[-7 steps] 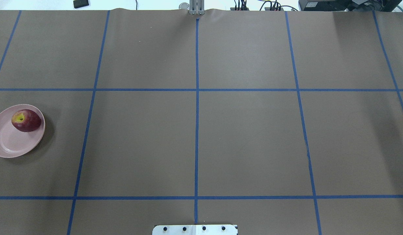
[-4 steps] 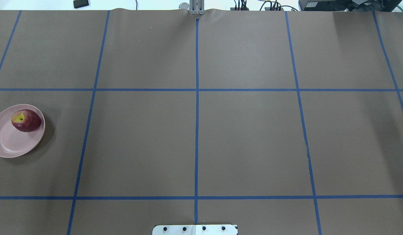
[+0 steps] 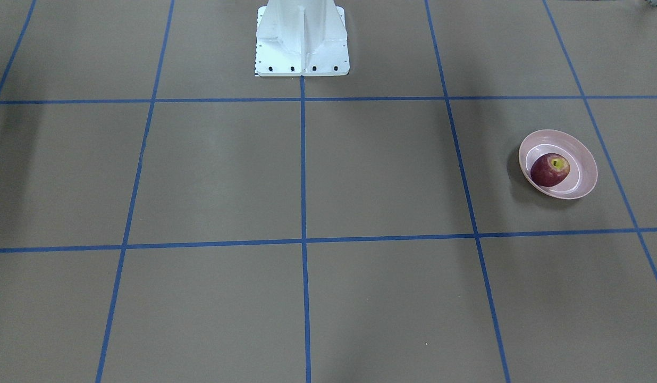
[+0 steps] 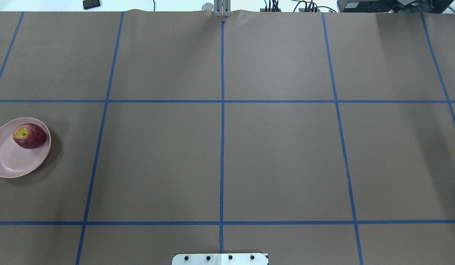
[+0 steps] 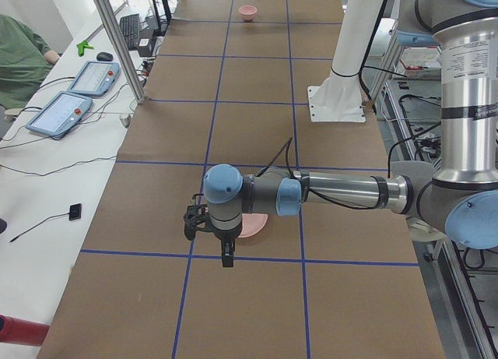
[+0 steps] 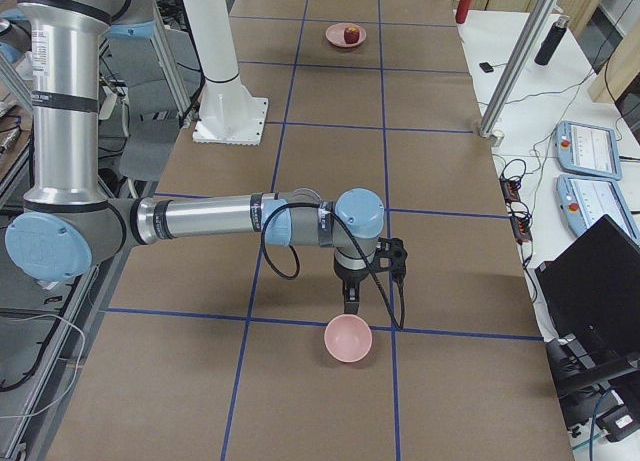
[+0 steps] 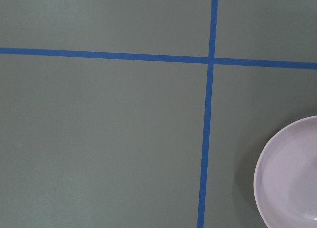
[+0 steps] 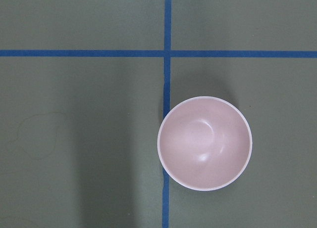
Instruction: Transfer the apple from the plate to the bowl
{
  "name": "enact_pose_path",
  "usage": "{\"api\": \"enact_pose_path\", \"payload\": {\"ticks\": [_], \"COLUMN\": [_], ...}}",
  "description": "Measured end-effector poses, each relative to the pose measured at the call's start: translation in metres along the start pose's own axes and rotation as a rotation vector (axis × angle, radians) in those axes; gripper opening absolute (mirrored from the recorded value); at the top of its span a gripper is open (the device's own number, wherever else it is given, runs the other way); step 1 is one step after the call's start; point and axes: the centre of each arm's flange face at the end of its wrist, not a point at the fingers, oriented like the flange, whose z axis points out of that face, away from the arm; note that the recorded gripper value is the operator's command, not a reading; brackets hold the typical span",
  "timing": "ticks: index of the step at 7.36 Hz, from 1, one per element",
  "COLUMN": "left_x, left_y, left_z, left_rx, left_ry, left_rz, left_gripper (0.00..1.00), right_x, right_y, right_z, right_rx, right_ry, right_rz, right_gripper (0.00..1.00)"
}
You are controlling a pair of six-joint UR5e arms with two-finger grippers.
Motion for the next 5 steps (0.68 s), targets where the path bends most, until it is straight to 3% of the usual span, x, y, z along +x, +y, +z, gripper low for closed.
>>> {"api": "enact_pose_path", "payload": {"ticks": [2, 5], "left_x": [-0.010, -0.025], "left_y": [-0.003, 0.000], "left_z": [0.012, 0.028], "left_rx": [0.016, 0.055], "left_ry": [0.000, 0.004], "left_rz": [0.013, 0.043], "left_gripper": [0.98, 0.98], "right_x": [0.011, 0.065], "right_y": [0.002, -0.003], "right_z": [0.011, 0.066], "right_rx": [-0.008, 0.019], "right_ry": [0.001, 0.002], "right_rz": [0.000, -0.044], "right_gripper": [1.00, 1.00]}}
